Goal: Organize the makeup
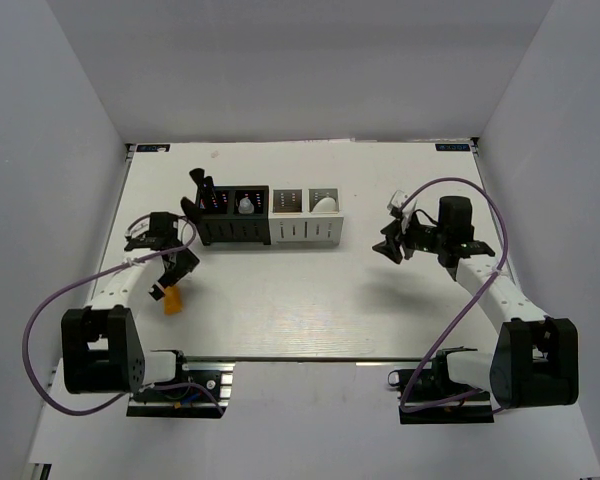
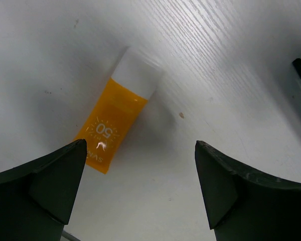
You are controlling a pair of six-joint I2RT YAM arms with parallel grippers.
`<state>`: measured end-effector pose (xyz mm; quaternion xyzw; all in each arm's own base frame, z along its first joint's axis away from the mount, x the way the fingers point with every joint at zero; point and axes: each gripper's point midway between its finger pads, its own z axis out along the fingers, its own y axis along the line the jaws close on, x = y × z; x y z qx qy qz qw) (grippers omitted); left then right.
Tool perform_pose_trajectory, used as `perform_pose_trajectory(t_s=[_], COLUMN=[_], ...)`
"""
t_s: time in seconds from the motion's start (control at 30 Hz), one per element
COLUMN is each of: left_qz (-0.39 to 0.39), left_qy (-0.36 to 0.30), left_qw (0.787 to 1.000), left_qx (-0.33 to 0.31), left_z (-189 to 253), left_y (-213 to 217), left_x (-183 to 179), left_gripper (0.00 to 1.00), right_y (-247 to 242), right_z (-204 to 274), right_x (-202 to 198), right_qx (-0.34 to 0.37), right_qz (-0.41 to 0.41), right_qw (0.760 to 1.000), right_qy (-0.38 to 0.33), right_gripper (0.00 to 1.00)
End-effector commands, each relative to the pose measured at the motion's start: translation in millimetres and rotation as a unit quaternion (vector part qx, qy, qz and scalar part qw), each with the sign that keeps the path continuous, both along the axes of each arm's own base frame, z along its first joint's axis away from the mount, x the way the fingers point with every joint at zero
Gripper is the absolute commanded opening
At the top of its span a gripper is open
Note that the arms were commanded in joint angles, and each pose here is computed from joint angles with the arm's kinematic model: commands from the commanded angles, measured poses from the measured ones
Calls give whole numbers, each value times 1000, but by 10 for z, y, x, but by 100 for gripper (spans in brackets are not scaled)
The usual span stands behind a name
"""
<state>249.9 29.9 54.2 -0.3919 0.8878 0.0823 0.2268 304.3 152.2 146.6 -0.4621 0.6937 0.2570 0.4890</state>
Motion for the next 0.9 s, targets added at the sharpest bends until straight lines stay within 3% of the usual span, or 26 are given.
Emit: perform_pose_trajectory(t_s=[0.0,0.27,0.6,0.7,0.73,0.87], left_qz=[-28,-49,-69,-67,-67,-69], left_qy=[-19,8,39,46,47,49], left_qw=[999,998,994,993,993,991], left_qx=[-5,-38,-78,-86,-89,-99], left_z=[127,-65,-364,-409,-419,-454], left_y=[107,212,133,134,126,90], left_x=[199,197,230,228,233,231], left_gripper=[98,97,87,78,69,50], right_y=[-25,-52,-92,-100,-100,-115], right_z=[92,89,118,121,120,140], right_x=[14,45,86,90,92,110], right_qx=[5,9,12,13,13,15], right_qz=[-2,-10,-17,-19,-19,-23], right_qw=[1000,1000,1000,1000,1000,1000], right_qy=[-17,-15,-18,-16,-15,-14], right_gripper=[57,57,58,58,58,58])
